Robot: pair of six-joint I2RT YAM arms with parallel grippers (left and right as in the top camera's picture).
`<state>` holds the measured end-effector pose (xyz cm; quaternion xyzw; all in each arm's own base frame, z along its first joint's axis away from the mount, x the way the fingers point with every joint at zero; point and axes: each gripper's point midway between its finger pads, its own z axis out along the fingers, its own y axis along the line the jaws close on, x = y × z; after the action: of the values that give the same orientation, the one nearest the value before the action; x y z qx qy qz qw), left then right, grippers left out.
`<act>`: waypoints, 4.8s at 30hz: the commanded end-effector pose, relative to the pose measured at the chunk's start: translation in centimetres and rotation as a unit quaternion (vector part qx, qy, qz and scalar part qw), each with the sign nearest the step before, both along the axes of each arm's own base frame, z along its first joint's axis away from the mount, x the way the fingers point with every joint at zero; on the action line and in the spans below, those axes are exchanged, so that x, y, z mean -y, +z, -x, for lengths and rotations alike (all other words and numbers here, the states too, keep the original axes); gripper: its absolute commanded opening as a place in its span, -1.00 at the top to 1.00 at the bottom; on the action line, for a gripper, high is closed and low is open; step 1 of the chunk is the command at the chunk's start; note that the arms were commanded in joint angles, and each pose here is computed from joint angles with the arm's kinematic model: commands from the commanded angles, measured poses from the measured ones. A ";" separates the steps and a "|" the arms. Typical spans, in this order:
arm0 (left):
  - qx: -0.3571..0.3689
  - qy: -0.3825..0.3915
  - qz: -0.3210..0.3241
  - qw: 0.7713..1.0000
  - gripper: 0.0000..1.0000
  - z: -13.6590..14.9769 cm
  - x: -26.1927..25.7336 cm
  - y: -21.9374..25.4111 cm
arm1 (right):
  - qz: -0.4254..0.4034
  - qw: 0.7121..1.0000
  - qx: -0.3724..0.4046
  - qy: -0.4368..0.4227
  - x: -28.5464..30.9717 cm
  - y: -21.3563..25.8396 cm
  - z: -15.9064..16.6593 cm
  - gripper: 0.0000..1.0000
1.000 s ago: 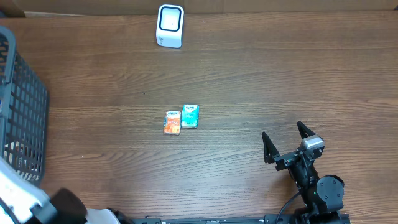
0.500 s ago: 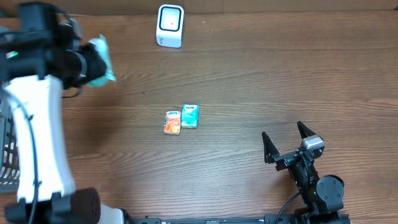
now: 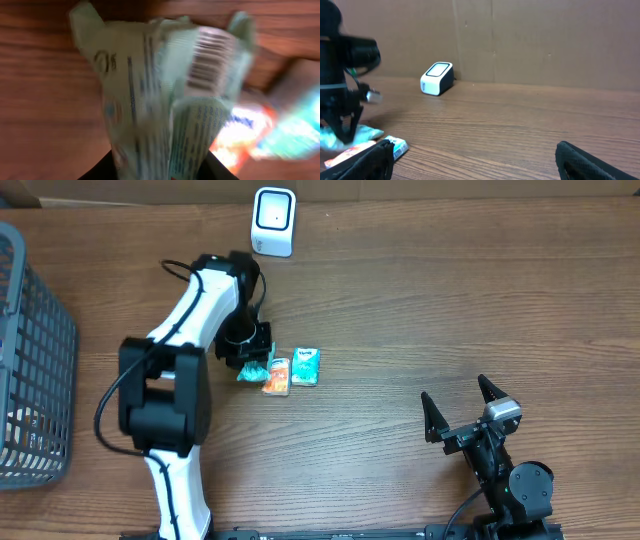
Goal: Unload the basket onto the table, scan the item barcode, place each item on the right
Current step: 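Place the green wipes pack beside the tissue packs with the left gripper, then reach the left gripper into the basket and grasp the clear bread bag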
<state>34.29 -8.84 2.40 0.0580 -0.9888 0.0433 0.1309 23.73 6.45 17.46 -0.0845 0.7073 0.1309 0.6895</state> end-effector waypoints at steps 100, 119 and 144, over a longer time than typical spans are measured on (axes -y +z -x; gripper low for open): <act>0.024 0.544 -0.210 0.812 -0.19 11.3 -44.1 1.6 | -0.001 1.000 0.001 0.005 -0.2 -0.2 0.0 -1.00; 0.027 0.546 -0.204 0.812 0.92 11.4 -43.6 3.9 | -0.001 1.000 0.001 0.005 -0.2 -0.2 0.0 -1.00; 0.582 0.475 -0.114 0.650 0.92 9.8 -32.3 43.3 | -0.001 1.000 0.001 0.005 -0.2 -0.2 0.0 -1.00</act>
<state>24.06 27.40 42.00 0.5386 -0.7034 -0.0490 -0.4612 23.68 6.63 17.46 -0.0872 0.7070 0.1336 0.6890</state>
